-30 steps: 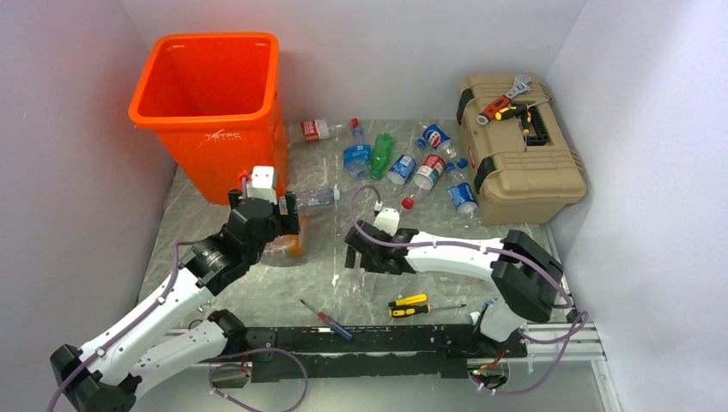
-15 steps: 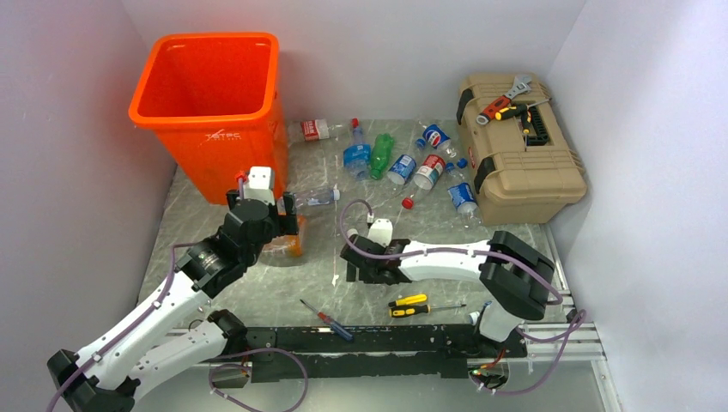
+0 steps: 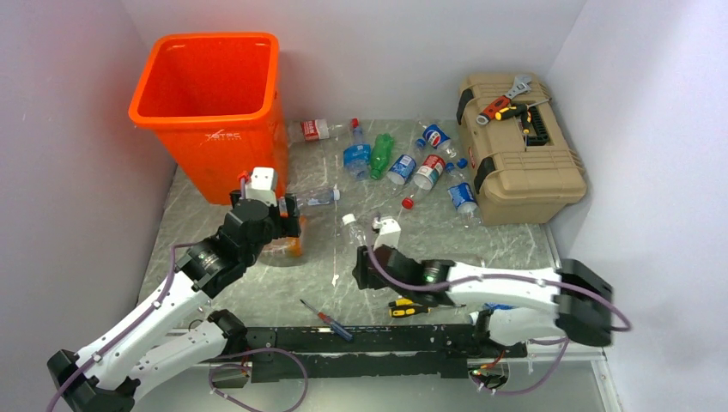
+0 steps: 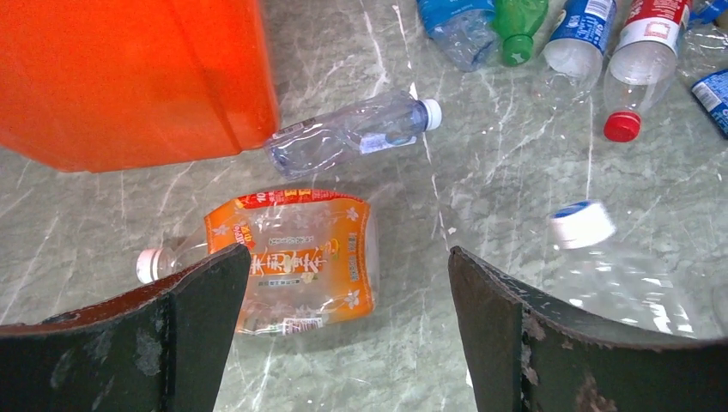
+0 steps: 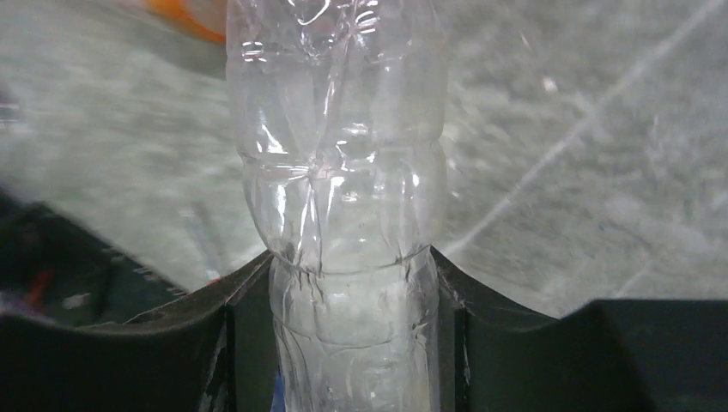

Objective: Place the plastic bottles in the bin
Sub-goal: Pick up the plastic bottle at the center of the board, then place the plastic bottle in the trash bin.

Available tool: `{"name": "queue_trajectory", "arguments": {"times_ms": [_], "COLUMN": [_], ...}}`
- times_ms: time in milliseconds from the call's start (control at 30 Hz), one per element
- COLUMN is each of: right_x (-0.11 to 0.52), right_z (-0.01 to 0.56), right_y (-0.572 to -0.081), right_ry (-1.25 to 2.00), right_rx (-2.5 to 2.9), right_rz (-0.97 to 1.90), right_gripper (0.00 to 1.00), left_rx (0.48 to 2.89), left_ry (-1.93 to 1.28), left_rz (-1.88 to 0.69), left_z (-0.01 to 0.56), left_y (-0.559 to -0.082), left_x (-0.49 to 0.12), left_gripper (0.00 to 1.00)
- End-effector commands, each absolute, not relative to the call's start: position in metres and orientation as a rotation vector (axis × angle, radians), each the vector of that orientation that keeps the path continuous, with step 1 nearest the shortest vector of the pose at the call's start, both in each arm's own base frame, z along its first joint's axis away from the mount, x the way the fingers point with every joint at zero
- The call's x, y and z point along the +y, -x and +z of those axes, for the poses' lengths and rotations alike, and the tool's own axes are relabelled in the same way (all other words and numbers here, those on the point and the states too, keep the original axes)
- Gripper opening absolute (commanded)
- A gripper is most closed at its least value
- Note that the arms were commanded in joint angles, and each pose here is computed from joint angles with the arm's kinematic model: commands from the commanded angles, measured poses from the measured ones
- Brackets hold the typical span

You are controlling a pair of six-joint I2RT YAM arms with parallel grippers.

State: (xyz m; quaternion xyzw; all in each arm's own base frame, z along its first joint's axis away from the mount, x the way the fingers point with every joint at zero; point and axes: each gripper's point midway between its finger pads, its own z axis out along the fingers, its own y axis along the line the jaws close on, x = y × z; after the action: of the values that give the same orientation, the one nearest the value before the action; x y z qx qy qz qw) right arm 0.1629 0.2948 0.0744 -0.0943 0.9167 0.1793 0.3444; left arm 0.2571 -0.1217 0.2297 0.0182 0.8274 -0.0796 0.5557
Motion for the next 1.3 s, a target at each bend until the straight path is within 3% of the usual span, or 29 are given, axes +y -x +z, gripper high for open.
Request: {"name": "queue_trajectory", "arguments": {"times_ms": [0, 167, 333, 533, 933, 1067, 1267], "right_x": [0.311, 0.292, 0.286, 0.294, 0.317, 0.319, 0.317], "right_z": [0.169, 0.223, 0.250, 0.265, 0.265, 0.266, 0.264], "right_y": [-0.180, -0.170, -0.158, -0.150, -0.145, -0.146, -0.149], "right_ry": [0.265, 0.288, 0.310, 0.316, 0.365, 0.363, 0.342], "right_rx": [1.879, 1.555, 1.385, 1.308, 1.288, 1.290, 1.301], "right_rz": [0.803, 0.952, 1.043, 1.118, 1.140, 1.135, 1.128], "right_gripper": [0.44, 0.35, 0.33, 0.32, 0.32, 0.31, 0.31], "left_rx": [1.887, 1.723, 1.540, 1.475, 1.524, 1.571, 1.612], "left_ry": [-0.061, -0.062, -0.228, -0.410, -0.532, -0.527, -0.537], "left_rz": [-0.275, -0.612, -1.020, -1.323, -1.387, -1.374, -1.390], "left_z": [0.253, 0.294, 0.360, 0.391, 0.379, 0.367, 0.354], "left_y": [-0.257, -0.239, -0.202, -0.182, -0.191, -0.194, -0.190], "left_x": [-0.131, -0.163, -0.212, -0.263, -0.296, -0.298, -0.303], "left_gripper": [0.91, 0.93, 0.95, 0.92, 0.80, 0.70, 0.74]}}
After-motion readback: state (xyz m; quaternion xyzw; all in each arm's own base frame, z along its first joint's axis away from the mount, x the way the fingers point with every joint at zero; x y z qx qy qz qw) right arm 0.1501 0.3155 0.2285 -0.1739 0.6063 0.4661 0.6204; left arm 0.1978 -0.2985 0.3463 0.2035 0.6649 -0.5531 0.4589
